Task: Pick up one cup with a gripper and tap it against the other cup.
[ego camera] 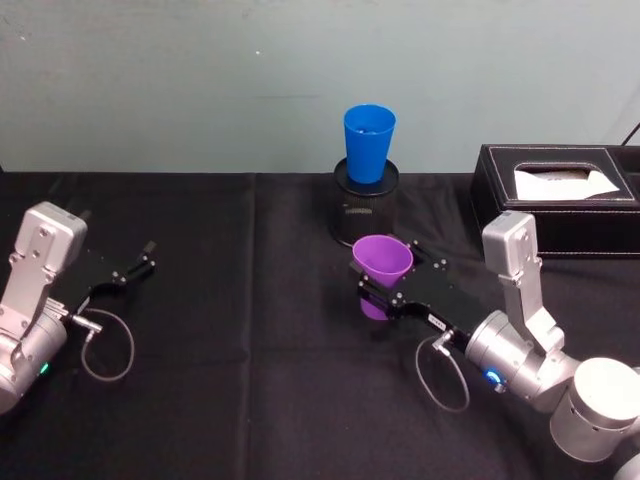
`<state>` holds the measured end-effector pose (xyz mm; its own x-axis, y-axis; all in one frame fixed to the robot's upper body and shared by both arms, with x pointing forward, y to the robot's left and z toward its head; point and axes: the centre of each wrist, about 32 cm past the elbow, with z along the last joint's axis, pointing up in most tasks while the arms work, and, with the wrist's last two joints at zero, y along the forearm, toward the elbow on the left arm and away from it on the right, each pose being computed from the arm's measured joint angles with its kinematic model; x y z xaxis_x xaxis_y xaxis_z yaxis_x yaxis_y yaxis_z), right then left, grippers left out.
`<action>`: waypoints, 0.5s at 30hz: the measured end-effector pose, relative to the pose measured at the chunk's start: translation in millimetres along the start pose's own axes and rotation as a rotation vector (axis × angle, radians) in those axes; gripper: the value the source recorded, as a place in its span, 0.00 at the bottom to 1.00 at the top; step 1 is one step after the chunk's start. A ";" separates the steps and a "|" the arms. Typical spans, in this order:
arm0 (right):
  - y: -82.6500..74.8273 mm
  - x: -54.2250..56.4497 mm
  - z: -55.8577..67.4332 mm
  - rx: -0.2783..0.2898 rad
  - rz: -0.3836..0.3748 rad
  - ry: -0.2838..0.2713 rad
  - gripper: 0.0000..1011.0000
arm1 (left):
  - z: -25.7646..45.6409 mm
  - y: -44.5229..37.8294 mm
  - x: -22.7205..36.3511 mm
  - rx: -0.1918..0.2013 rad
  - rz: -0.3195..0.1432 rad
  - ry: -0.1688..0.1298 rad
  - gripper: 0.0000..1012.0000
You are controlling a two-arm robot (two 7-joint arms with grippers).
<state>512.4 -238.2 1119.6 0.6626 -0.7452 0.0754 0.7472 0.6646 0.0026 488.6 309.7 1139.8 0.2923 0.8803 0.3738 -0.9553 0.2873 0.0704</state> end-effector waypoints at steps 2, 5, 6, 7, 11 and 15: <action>-0.2 -0.8 -3.0 0.002 0.001 0.000 0.73 | 0.0 0.0 0.0 0.000 0.000 0.000 0.99; -0.7 -2.8 -10.1 0.001 0.004 -0.001 0.73 | 0.0 0.0 0.0 0.000 0.000 0.000 0.99; -0.8 -3.2 -11.2 0.001 0.005 -0.002 0.73 | 0.0 0.0 0.0 0.000 0.000 0.000 0.99; -1.0 -4.3 -13.5 0.002 0.007 -0.003 0.73 | 0.0 0.0 0.0 0.000 0.000 0.000 0.99; -1.7 -6.1 -18.1 0.005 0.007 -0.002 0.73 | 0.0 0.0 0.0 0.000 0.000 0.000 0.99; -2.4 -8.1 -23.8 0.006 0.008 0.004 0.73 | 0.0 0.0 0.0 0.000 0.000 0.000 0.99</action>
<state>506.5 -235.1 1095.2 0.6686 -0.7402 0.0710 0.7417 0.6707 0.0084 488.6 309.7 1139.7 0.2923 0.8803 0.3737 -0.9553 0.2873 0.0704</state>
